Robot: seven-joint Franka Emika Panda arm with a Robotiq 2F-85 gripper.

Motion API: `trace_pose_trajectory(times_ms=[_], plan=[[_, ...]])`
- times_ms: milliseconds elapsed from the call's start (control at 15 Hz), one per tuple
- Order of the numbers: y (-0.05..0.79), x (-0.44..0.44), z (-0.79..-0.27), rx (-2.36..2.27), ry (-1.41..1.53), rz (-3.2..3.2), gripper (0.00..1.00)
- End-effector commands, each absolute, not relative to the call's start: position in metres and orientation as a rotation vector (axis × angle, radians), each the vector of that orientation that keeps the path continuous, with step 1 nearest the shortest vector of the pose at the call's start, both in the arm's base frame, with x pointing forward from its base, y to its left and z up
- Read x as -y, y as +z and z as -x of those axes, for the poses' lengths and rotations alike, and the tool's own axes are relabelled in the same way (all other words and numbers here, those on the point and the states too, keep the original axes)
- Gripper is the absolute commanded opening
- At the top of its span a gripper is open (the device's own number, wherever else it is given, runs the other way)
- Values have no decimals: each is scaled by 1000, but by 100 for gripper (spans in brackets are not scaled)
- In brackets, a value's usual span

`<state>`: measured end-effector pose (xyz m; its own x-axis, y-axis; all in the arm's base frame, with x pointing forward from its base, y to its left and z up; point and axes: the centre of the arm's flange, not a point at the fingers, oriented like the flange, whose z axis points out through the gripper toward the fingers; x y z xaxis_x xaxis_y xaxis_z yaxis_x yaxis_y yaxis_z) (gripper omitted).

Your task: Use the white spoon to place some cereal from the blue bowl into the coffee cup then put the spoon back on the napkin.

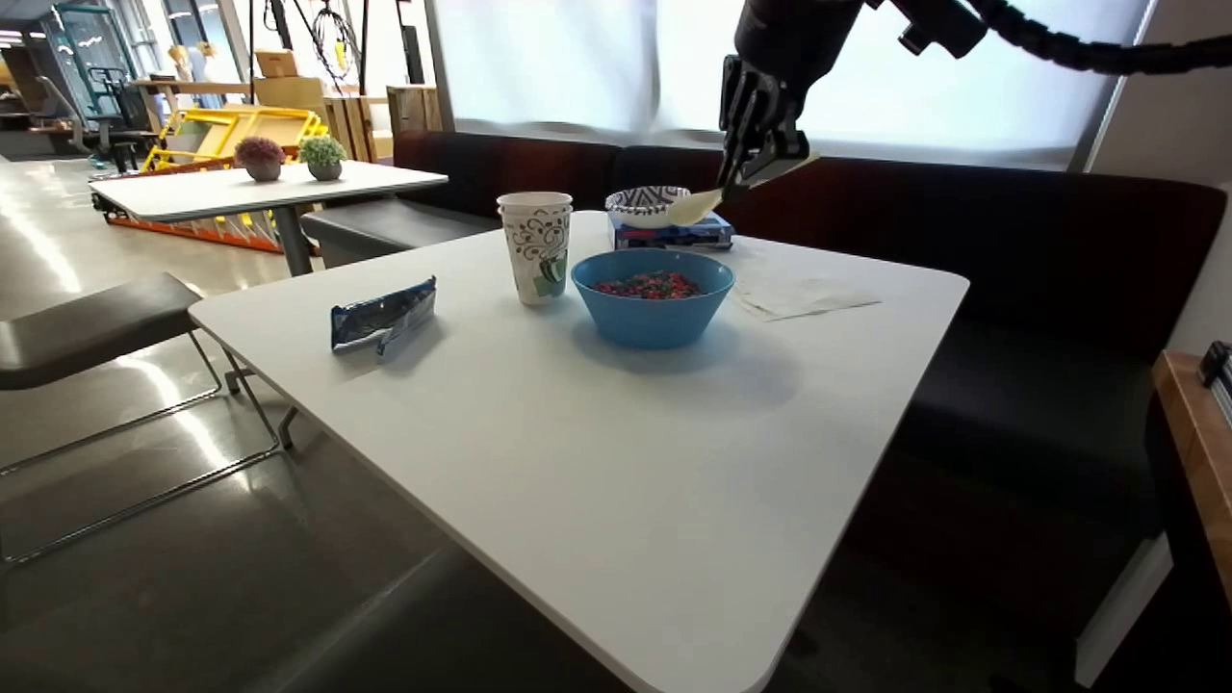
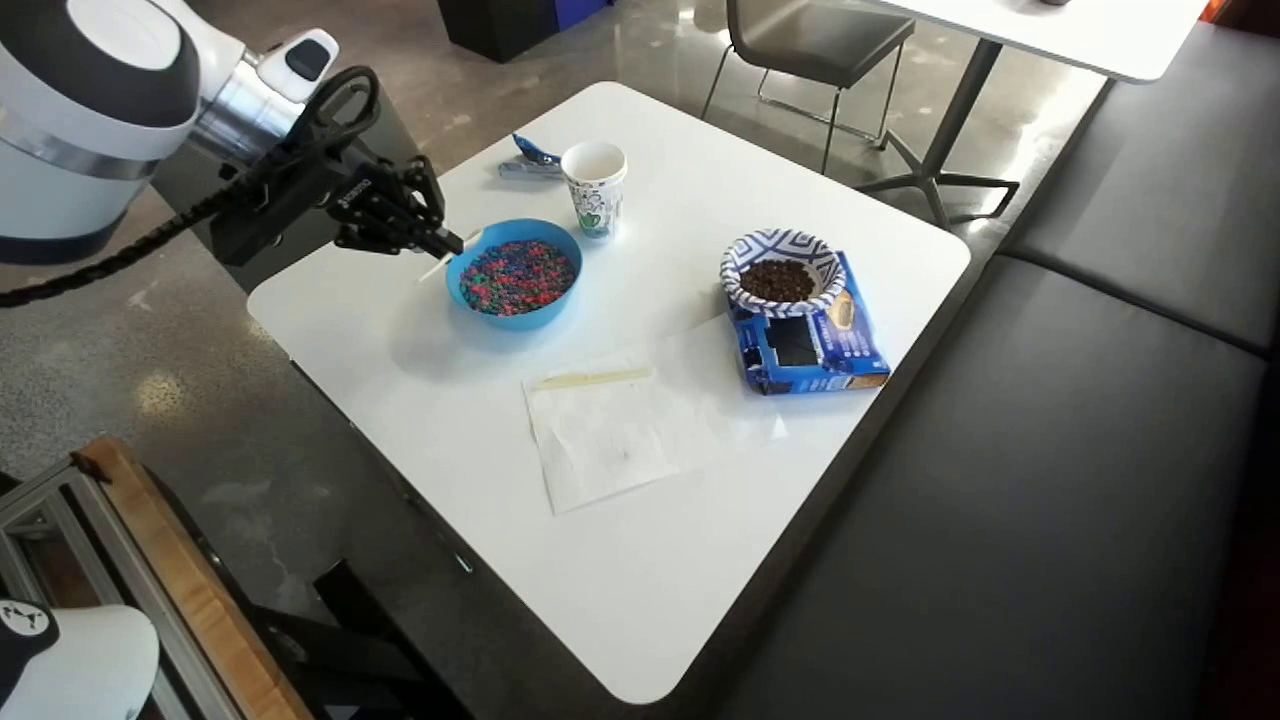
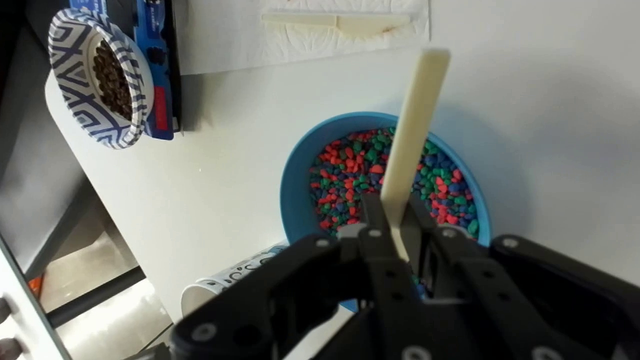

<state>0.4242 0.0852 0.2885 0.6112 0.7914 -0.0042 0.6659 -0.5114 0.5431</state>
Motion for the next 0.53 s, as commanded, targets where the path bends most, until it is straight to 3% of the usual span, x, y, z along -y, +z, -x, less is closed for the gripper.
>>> trace_pose_trajectory(times_ms=[0, 467], plan=[[270, -87, -461, -1189, 237, -2357, 4], [248, -65, -502, -1197, 180, -2405, 4]])
